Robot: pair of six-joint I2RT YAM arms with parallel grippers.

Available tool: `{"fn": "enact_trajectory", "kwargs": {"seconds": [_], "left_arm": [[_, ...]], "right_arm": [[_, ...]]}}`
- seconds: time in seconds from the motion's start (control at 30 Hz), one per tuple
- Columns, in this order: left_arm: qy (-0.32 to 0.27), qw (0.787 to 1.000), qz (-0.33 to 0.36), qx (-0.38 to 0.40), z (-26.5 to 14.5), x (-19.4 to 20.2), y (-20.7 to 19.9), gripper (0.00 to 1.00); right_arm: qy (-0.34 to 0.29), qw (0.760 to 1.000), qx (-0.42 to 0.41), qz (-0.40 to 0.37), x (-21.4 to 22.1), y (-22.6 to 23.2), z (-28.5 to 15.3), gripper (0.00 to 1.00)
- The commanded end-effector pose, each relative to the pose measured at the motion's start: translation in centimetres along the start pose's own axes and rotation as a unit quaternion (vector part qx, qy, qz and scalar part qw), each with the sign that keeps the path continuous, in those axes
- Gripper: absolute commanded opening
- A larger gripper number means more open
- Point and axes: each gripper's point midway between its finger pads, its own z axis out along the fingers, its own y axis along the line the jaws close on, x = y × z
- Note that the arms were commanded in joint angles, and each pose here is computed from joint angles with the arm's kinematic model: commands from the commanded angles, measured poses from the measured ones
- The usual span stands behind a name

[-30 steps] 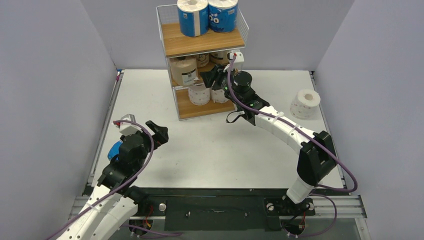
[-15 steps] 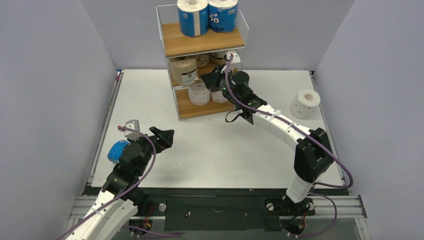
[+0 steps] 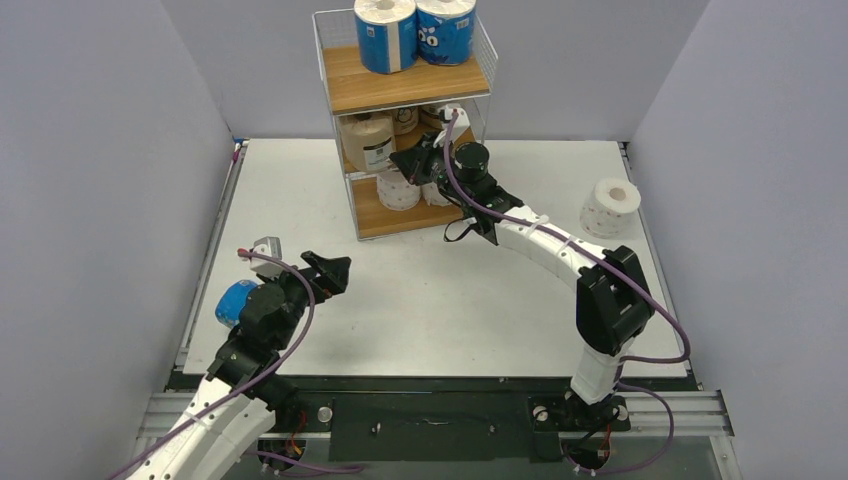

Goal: Place and organize the paper towels onto the shelf
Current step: Place the paper towel on the shelf.

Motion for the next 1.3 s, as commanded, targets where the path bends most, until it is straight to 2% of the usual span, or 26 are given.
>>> {"fn": "enact_trajectory", "kwargs": {"seconds": [0.0, 0.9, 1.27], "left_arm": [[-0.026, 0.999, 0.003, 0.021, -0.2, -2.1, -1.6, 0.97], [-0.021, 1.0, -0.008, 0.003, -0.7, -1.2, -0.2, 0.97], [-0.022, 1.0, -0.009, 0.006, -0.7, -1.2, -0.3, 0.97]], "right_arm": [[-0.047, 0.998, -0.046, 0.004, -3.0, 2.5, 0.6, 0.0], [-0.051, 0.997, -0.026, 0.043, -1.8, 1.8, 4.1, 0.0], [-0.067, 0.997, -0.039, 0.024, -3.0, 2.9, 1.3, 0.0]]}}
